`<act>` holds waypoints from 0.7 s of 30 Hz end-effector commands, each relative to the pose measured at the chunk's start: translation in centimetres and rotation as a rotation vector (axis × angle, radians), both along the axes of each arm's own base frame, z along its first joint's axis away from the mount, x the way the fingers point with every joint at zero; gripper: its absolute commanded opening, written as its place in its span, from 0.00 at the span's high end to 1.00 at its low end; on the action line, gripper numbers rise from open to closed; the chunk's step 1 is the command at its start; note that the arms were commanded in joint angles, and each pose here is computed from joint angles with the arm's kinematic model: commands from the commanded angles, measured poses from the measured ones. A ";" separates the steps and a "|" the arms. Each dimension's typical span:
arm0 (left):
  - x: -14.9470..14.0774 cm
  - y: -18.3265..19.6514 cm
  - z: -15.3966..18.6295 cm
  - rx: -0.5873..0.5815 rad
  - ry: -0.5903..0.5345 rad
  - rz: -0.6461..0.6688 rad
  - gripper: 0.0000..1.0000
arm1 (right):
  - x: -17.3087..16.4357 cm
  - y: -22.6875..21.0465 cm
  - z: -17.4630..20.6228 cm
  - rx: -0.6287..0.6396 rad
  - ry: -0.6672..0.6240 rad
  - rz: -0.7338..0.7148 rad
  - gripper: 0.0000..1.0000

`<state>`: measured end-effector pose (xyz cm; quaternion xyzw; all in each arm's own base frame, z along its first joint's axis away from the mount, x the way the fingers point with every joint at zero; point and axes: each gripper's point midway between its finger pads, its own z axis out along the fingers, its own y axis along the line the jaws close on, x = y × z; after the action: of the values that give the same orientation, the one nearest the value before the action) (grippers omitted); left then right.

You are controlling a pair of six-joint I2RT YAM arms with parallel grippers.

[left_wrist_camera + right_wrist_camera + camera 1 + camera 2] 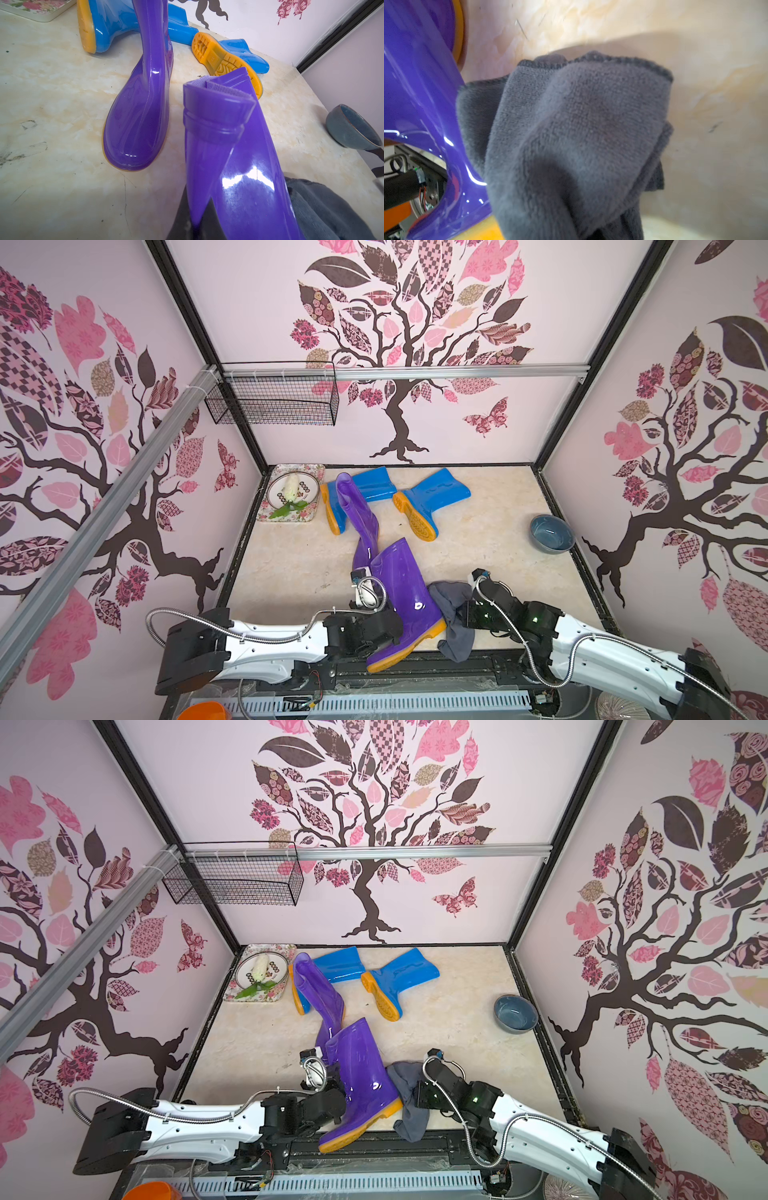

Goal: Wipe the rubber boots with a cloth
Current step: Wipe the dirt off the rubber boot, then pick up the rubber boot from the center of the board.

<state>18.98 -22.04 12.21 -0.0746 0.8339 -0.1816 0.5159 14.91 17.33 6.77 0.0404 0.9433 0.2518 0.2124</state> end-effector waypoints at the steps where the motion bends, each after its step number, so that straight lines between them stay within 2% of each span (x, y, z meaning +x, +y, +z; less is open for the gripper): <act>1: 0.8 -1.2 5.0 -0.077 -0.086 0.017 1.00 | 2.4 -1.5 6.1 -0.044 -0.144 -0.055 1.00; 5: 1.2 -1.8 8.4 -0.066 -0.144 0.014 1.00 | 3.5 -3.1 14.7 -0.054 -0.319 -0.080 1.00; 9: 1.6 -2.8 11.1 -0.069 -0.183 0.005 1.00 | 3.4 -4.6 19.7 -0.056 -0.396 -0.103 1.00; 12: 2.0 -3.5 12.4 -0.058 -0.204 0.005 1.00 | 2.8 -5.6 23.2 -0.009 -0.459 -0.117 1.00; 15: 2.7 -4.0 13.7 -0.047 -0.226 0.015 1.00 | 2.2 -6.1 25.8 0.042 -0.504 -0.112 1.00; 21: 3.9 -4.7 16.2 -0.049 -0.269 0.037 1.00 | 1.6 -5.9 27.3 0.086 -0.523 -0.083 1.00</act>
<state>21.89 -26.30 23.35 -0.0372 0.7861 -0.1756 0.5915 16.89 11.91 33.30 0.0289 0.8455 0.2846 0.4508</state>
